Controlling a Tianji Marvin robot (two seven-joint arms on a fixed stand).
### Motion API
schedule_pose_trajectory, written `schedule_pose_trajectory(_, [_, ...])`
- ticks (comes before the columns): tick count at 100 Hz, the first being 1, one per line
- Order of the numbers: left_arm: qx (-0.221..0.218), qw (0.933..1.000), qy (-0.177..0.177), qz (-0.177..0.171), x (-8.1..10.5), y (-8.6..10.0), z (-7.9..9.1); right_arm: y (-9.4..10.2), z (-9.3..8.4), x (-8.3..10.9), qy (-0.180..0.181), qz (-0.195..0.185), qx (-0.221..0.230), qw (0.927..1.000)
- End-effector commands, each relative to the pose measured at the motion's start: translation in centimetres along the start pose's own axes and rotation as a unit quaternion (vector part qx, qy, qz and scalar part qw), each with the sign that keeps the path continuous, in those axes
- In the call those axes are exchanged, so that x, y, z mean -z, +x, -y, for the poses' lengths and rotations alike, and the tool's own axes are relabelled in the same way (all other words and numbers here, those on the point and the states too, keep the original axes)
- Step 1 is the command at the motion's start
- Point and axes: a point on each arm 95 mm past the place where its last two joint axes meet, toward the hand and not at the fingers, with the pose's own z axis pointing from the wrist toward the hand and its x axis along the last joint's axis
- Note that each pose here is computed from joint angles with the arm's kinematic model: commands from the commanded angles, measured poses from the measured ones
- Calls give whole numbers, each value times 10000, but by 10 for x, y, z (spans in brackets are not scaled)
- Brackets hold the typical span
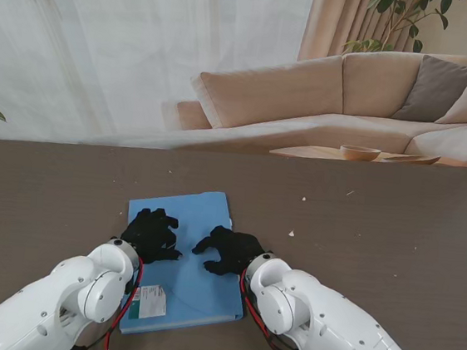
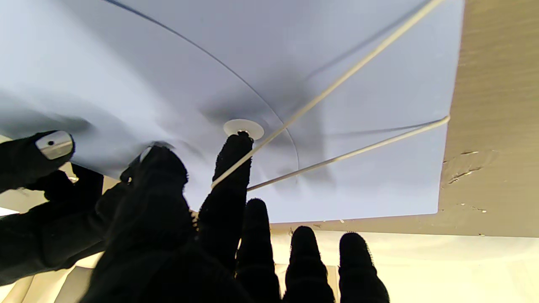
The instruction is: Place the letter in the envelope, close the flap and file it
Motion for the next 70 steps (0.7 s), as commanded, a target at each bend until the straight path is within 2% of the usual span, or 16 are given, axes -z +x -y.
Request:
schedule_pose_trajectory(1, [-1,9999,-97,-45,0,7,-1,7,16,1,249,-78,-68,9996])
schedule_pose_trajectory(70, [-74,9996,-259,62,-3,11,-5,6,14,1,235,-87,-87,9996])
